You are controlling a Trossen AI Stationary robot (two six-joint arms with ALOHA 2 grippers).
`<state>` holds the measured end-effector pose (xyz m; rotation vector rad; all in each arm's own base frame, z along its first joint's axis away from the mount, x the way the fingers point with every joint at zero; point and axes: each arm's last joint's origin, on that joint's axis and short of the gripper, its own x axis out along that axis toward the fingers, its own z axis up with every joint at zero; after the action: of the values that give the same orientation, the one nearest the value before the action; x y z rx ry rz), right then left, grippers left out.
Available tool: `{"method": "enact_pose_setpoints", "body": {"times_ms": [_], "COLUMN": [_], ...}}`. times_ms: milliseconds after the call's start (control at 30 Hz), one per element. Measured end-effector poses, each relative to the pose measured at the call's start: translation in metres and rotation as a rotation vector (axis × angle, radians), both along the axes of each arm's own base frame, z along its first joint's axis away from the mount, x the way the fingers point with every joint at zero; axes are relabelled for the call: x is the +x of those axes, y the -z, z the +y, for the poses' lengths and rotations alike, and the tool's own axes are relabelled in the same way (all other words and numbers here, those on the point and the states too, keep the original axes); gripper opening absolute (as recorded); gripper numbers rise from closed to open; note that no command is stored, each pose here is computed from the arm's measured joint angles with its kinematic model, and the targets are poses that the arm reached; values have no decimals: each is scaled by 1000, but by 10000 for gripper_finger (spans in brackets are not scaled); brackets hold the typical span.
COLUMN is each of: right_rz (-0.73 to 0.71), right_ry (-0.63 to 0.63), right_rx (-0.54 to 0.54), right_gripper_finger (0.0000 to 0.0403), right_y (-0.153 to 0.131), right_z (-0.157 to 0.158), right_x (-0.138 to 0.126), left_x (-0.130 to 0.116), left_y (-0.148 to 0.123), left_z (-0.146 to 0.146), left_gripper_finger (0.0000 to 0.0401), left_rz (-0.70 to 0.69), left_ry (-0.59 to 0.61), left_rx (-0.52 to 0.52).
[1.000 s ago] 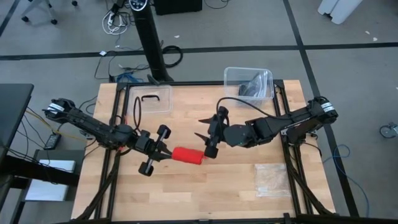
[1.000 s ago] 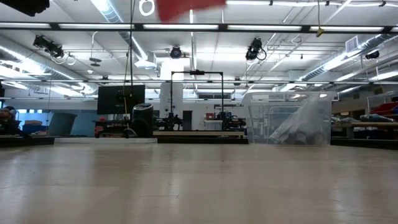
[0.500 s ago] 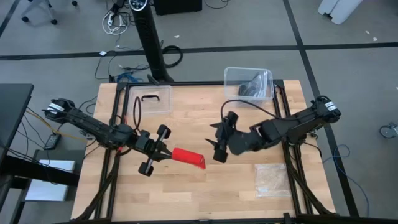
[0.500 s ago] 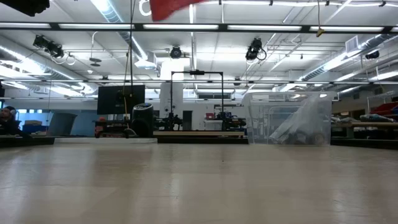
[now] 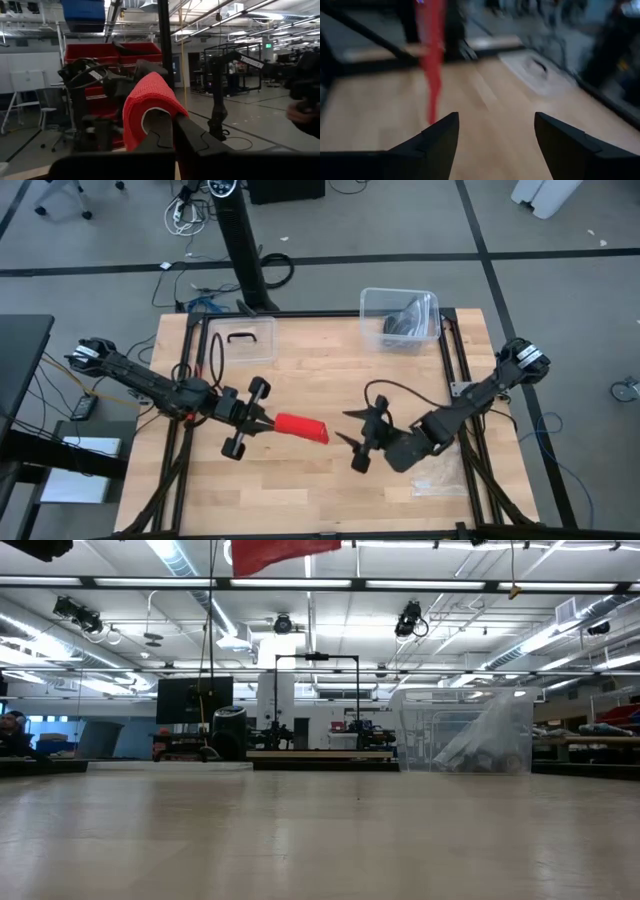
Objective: Roll bandage
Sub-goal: Roll the red bandage
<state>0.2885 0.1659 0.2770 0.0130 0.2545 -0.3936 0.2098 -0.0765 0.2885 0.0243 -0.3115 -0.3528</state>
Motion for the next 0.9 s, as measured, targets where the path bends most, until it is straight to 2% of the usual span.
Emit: {"method": "enact_pose_setpoints", "body": {"times_ms": [100,300,467,600,767,900], "right_rz": [-106,-203,-196,-186,-177,-163], "right_ry": [-64,-183,-157,-144,-171,-177], "right_rx": [-1,40,52,71,68,74], "right_gripper_finger": [260,259,238,169,26,12], "right_y": [-6,-10,-4,3,10,17], "right_z": [0,-15,-34,-43,-47,-47], "right_x": [4,18,26,28,28,26], "left_x": [0,0,0,-1,-1,-2], "left_y": [0,-1,-1,-2,-5,-6], "left_z": [0,0,1,1,1,2], "left_gripper_finger": [0,0,0,0,0,0], "left_rz": [-2,-5,-10,-24,-54,-76], "left_ry": [-5,-9,-11,-12,-32,-50], "left_rx": [-3,-5,-8,-10,-2,11]}}
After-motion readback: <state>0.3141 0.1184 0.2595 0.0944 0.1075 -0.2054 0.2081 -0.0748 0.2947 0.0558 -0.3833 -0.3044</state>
